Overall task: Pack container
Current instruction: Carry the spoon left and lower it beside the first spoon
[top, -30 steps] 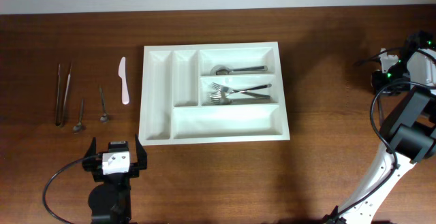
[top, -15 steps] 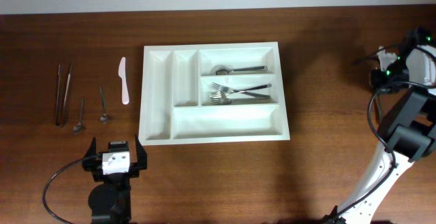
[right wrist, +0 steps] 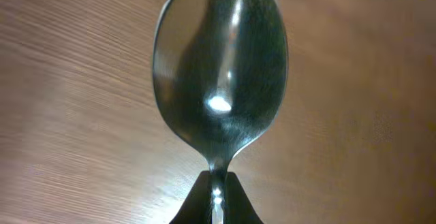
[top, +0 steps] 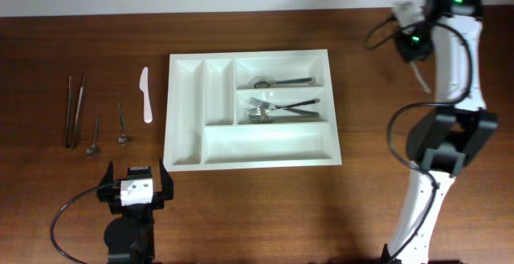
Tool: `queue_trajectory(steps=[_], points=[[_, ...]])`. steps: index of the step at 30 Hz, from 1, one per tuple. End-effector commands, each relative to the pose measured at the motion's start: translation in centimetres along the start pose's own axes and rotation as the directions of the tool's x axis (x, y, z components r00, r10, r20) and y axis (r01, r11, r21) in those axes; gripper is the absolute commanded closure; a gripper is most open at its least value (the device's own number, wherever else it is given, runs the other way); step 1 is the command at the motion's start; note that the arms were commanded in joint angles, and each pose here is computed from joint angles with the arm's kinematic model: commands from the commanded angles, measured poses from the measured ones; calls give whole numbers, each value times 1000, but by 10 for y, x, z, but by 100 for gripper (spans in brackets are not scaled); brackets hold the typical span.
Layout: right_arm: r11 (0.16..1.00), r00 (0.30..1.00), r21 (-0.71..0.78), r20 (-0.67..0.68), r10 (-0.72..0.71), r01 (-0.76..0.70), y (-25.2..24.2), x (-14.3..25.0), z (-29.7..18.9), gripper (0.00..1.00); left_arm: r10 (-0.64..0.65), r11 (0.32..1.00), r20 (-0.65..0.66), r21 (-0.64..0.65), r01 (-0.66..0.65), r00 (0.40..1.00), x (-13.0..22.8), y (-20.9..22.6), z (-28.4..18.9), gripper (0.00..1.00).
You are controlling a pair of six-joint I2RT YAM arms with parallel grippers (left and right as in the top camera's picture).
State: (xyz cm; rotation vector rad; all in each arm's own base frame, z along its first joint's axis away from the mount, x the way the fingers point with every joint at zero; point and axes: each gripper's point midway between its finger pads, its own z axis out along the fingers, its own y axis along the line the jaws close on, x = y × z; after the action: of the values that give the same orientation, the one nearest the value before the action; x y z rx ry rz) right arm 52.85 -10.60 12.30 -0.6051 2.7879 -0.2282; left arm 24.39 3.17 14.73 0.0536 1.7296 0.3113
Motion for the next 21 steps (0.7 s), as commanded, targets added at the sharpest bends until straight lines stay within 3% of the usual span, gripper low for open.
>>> queue_trajectory(steps=[1, 10, 15, 21], points=[[959, 957, 2, 64, -284, 285, 56, -45, -24, 96, 8, 1000, 9, 13, -8, 1000, 0, -3, 0, 1], [771, 768, -27, 118, -629, 636, 179, -87, -40, 96, 8, 1000, 9, 13, -8, 1000, 0, -3, 0, 1], [674, 670, -27, 148, -727, 738, 228, -98, -48, 96, 8, 1000, 9, 14, -8, 1000, 0, -3, 0, 1], [625, 622, -59, 208, -755, 778, 262, -102, -51, 96, 8, 1000, 9, 13, -8, 1000, 0, -3, 0, 1]])
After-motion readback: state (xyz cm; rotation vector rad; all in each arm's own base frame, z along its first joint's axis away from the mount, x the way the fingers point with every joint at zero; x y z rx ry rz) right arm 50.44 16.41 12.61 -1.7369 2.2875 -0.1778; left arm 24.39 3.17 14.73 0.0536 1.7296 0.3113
